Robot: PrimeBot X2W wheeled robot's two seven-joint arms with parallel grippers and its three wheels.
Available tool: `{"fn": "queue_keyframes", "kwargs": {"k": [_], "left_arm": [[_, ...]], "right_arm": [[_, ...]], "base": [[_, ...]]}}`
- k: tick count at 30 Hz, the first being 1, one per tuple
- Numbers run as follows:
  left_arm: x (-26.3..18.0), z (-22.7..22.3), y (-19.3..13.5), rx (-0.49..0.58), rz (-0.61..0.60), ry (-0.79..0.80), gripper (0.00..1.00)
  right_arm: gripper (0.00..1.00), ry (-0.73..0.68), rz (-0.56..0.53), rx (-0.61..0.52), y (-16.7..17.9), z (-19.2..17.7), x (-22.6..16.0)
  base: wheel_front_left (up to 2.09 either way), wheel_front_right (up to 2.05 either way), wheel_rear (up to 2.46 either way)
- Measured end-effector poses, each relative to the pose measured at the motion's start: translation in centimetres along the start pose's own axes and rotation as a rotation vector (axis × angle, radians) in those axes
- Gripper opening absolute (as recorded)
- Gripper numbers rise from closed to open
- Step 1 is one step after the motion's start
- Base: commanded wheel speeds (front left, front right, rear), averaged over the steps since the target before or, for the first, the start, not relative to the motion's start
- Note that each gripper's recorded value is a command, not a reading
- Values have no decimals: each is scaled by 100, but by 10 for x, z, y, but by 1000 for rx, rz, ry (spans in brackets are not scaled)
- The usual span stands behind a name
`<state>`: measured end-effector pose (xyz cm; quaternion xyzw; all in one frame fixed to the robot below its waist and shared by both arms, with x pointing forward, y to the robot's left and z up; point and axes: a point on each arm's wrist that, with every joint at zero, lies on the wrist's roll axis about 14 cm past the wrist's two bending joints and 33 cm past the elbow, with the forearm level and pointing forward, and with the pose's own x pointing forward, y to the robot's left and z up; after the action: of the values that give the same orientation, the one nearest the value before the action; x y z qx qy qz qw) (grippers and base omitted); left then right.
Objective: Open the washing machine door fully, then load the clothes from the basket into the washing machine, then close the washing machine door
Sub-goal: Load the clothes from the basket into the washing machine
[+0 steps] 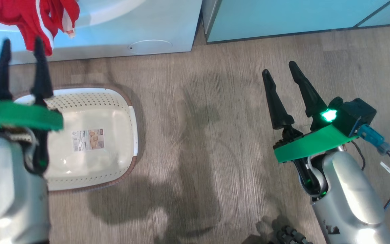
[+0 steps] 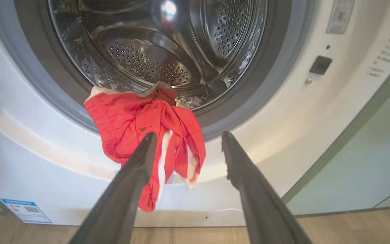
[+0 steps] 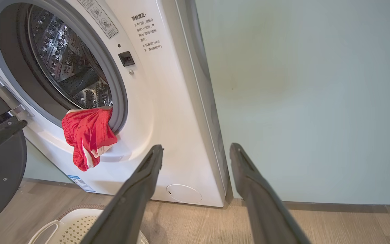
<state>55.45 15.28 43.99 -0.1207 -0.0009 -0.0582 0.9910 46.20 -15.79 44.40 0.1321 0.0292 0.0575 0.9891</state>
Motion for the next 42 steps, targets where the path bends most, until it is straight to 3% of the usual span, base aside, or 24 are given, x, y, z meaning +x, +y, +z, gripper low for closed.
{"fn": "queue_keyframes", "kwargs": {"k": [10, 14, 25, 36, 42], "left_arm": [[-40, -12, -2, 18, 37, 27, 100], [-46, -15, -10, 92, 6, 44, 100], [-52, -25, -24, 72, -25, 74, 100], [-54, -31, -17, 71, 1, 94, 100], [-62, -68, -7, 72, 29, 210, 100]], "right_arm": [[100, 13, -6, 4, 0, -5, -4], [100, 7, -4, 3, 1, -2, -5], [100, -8, -17, 3, -3, 5, -9], [100, -19, -25, 8, -5, 9, -12], [100, -8, -30, 15, -7, 5, -12]], "base": [[0, 0, 0], [0, 0, 0], [0, 0, 0], [0, 0, 0], [0, 0, 0]]}}
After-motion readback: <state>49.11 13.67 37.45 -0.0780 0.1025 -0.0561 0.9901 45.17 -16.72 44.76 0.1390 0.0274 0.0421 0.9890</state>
